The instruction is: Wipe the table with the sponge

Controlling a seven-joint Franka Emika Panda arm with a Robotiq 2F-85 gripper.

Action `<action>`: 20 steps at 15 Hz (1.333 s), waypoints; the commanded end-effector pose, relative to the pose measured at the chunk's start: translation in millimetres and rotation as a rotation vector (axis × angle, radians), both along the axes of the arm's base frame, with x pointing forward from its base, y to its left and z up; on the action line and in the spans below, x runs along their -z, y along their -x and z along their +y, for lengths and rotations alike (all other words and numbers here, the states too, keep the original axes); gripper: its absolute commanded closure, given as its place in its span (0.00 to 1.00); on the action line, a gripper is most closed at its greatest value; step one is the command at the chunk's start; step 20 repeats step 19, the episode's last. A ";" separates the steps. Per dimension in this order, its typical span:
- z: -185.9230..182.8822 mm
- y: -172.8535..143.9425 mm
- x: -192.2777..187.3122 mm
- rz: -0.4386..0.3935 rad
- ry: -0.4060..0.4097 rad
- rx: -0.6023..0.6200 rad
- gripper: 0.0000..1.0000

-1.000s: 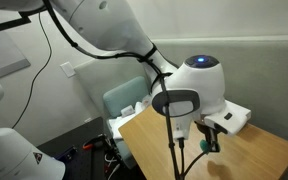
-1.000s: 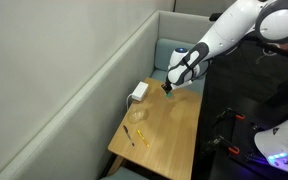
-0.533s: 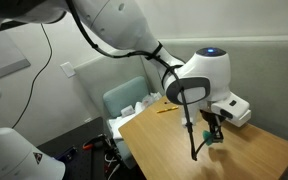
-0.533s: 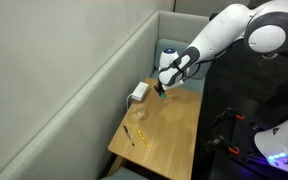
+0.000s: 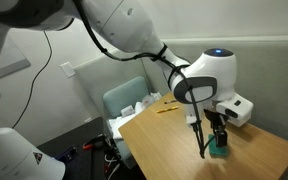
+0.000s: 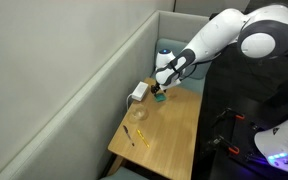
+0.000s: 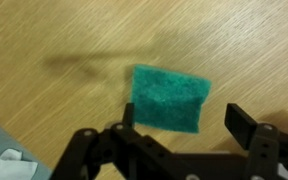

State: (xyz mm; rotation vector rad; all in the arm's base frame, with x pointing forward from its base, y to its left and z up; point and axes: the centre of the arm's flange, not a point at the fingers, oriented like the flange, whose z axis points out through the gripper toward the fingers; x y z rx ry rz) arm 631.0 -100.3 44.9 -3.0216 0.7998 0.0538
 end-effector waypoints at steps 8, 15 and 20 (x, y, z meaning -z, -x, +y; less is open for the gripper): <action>27.9 42.5 -30.3 0.021 0.055 -0.074 0.00; 26.0 93.7 -89.2 -0.124 0.129 -0.122 0.00; 24.3 107.8 -111.8 -0.177 0.143 -0.121 0.00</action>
